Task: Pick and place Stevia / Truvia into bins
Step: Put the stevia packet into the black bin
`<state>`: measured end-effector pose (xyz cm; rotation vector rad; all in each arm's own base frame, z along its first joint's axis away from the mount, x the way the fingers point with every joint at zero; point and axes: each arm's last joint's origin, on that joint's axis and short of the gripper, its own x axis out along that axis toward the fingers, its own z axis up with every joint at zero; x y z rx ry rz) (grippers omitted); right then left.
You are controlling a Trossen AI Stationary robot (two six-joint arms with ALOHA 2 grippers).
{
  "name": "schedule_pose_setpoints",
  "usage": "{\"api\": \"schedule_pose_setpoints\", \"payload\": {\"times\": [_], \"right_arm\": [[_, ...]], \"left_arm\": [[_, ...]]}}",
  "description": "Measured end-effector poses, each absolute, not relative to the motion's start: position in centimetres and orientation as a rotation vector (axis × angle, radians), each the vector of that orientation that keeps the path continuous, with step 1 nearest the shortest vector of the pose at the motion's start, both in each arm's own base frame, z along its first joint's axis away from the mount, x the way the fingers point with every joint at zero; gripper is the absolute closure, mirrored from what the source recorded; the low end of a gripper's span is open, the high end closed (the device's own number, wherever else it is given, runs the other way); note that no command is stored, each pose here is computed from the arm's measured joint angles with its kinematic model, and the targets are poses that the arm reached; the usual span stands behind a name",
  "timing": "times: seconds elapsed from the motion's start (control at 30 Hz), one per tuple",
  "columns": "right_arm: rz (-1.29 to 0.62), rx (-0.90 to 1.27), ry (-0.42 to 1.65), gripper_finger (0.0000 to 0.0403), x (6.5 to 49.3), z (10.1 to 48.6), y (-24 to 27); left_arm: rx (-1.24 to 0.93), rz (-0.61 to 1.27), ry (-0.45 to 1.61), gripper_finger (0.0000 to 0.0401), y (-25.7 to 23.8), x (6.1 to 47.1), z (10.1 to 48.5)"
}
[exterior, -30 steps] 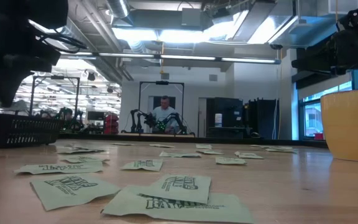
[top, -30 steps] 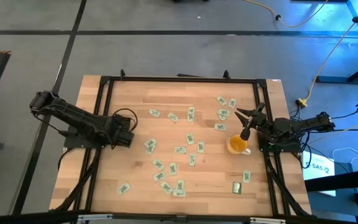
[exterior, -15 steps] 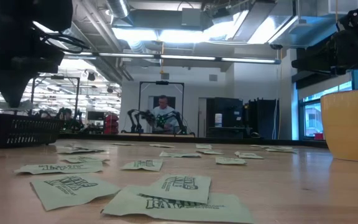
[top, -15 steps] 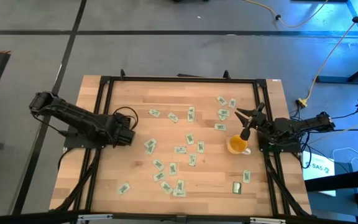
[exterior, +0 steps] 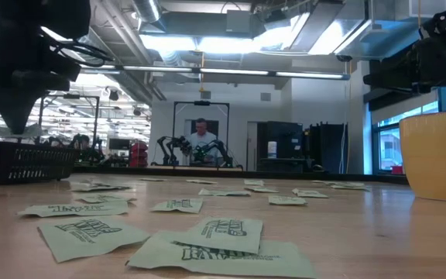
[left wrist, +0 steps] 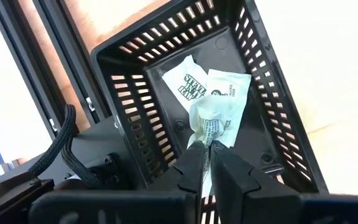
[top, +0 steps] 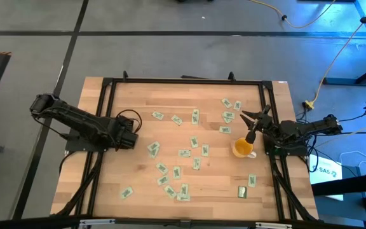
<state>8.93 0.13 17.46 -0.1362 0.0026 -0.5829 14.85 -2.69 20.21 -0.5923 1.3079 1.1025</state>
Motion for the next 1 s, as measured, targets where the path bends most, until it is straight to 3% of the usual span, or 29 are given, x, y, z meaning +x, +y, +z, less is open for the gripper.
{"api": "schedule_pose_setpoints", "payload": {"times": [0.33, 0.5, 0.77, 0.9, 1.0], "right_arm": [[-0.583, -0.136, 0.003, 0.0313, 8.9, 17.5, 0.1], [-0.583, -0.136, 0.003, 0.0313, 8.9, 17.5, 0.1], [-0.583, -0.135, 0.002, 0.0313, 8.9, 17.5, 0.1], [-0.583, -0.134, 0.002, 0.0313, 8.9, 17.5, 0.1], [-0.583, -0.133, 0.001, 0.0313, 8.9, 17.5, 0.1]], "left_arm": [[-0.56, 1.118, 1.272, 0.035, -2.6, 14.9, 20.2], [-0.456, 1.019, 1.309, 0.0353, -2.7, 15.1, 20.7], [-0.27, 0.57, 1.195, 0.0365, -5.6, 17.7, 22.9], [-0.211, 0.283, 1.138, 0.0357, -7.9, 18.6, 22.9], [-0.204, 0.17, 1.08, 0.0342, -9.3, 18.7, 22.5]]}}
